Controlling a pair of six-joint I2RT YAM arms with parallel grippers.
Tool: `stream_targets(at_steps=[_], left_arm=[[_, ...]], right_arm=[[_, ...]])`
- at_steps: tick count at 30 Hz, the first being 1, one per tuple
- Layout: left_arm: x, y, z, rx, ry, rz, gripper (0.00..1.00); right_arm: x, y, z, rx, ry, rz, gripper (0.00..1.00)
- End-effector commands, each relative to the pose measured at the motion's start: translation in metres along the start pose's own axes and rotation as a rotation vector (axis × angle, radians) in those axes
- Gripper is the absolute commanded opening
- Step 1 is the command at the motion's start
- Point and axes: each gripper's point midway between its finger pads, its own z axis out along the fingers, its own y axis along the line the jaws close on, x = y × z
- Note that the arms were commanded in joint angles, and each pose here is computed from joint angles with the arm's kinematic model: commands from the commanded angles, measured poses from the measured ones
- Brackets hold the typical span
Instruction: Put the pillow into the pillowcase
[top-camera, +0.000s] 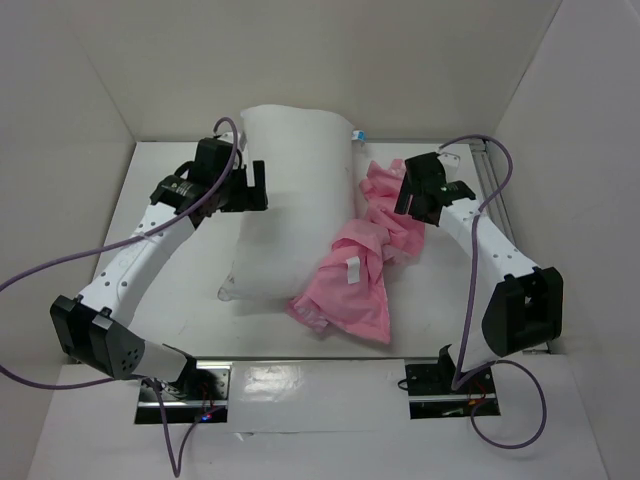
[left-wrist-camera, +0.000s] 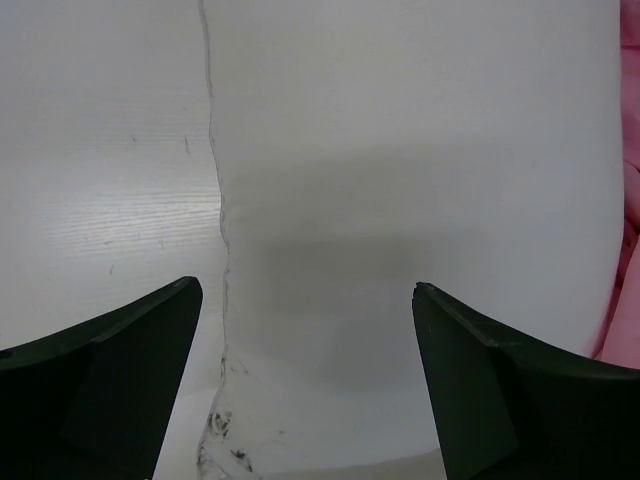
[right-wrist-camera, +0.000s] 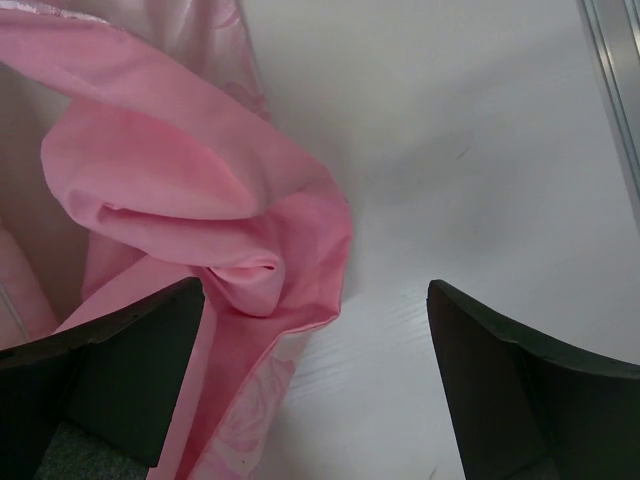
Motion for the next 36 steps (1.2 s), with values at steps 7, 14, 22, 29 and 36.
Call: stream_targets(at_steps=[7,14,22,29,36], left_arm=[[0.005,-0.016,-0.008,0.077,0.019,-0.004,1.0],[0.013,-0.001,0.021,-0.037,0.067,-0.02,0.99],[-0.005,0.005,0.067,0.095,0.143,-0.211,0.99],[-0.002,-0.001,0.124,0.226,0.25,-0.298,0.98],[0.008,-0.067,0.137,0.436,0.307,-0.206,0.81]], right_arm=[[-0.005,0.015,-0.028,-0.157,-0.024,0.006,1.0],[0.001,0.058,-0.106,-0.542,-0.077,-0.148,1.0],[0.072,0.1,-0.145,-0.699,0.054,-0.308,1.0],[0.138,0.128,-0.11,-0.682,0.207,-0.335,0.89],[0.057,0.108,-0.135,-0.58,-0.021,-0.207,0.0]])
